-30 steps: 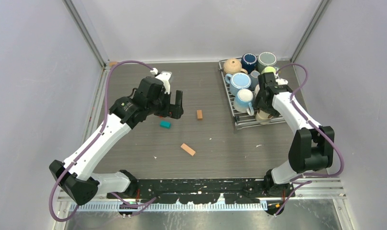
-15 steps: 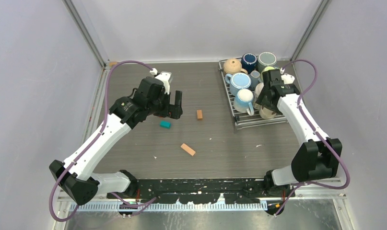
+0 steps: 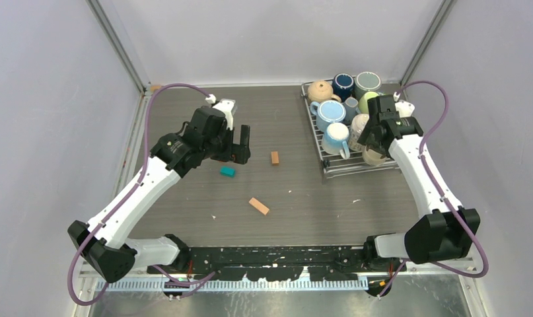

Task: Unload the cups from the dish rack
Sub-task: Unload the cup from the dish rack.

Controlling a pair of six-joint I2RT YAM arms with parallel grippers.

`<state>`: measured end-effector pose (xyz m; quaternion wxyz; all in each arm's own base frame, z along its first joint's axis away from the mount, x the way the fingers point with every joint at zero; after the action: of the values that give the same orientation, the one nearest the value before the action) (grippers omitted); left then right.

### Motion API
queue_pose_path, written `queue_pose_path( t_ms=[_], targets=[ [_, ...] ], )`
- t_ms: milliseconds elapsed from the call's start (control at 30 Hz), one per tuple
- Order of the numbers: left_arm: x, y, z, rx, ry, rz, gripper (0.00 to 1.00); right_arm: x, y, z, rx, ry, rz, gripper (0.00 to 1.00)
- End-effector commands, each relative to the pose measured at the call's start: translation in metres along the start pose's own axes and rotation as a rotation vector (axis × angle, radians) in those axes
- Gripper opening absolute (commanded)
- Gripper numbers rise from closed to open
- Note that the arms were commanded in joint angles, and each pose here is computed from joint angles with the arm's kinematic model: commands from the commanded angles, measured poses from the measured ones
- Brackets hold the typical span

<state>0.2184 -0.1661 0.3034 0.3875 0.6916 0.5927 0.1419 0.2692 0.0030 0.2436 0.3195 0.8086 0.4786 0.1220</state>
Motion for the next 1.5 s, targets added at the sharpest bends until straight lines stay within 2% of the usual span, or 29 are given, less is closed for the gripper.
queue_pose_path(
  t_ms=[0, 233, 600, 833, 1067, 1233, 1467],
  targets=[
    [0.000, 0.010, -0.007, -0.037, 0.008, -0.010, 1.00, -0.004, 0.018, -0.027, -0.092, 0.019, 0.041, 0.28],
    [0.004, 0.009, -0.006, -0.030, 0.022, -0.036, 1.00, 0.006, 0.016, -0.052, -0.129, 0.087, 0.034, 0.25],
    [0.011, 0.005, 0.000, 0.003, -0.023, -0.141, 1.00, 0.068, -0.012, -0.107, -0.163, 0.300, -0.075, 0.25],
    [0.009, 0.009, 0.002, 0.008, -0.132, -0.258, 1.00, 0.123, -0.019, -0.135, -0.114, 0.593, -0.071, 0.26],
    [0.014, 0.019, 0.003, -0.026, -0.190, -0.367, 1.00, 0.172, -0.007, -0.163, -0.053, 0.893, -0.075, 0.26],
    [0.019, 0.035, 0.001, -0.085, -0.290, -0.474, 1.00, 0.193, 0.004, -0.184, -0.013, 1.092, -0.052, 0.28],
    [0.015, 0.050, 0.001, -0.128, -0.481, -0.619, 1.00, 0.213, 0.016, -0.194, 0.136, 1.379, 0.020, 0.28]
  ],
)
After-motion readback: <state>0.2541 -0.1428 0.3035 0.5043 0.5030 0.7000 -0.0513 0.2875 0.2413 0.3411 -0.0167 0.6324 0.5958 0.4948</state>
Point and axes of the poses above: each gripper's point midway between its finger pads, its own z axis out along the fingers, its own x axis along the line the jaws close on, y = z × x, the point moved 7 cm from there along -z, back along the fingers, and after that the axes turned 6 degrees about -z, right-handed, at the moved point
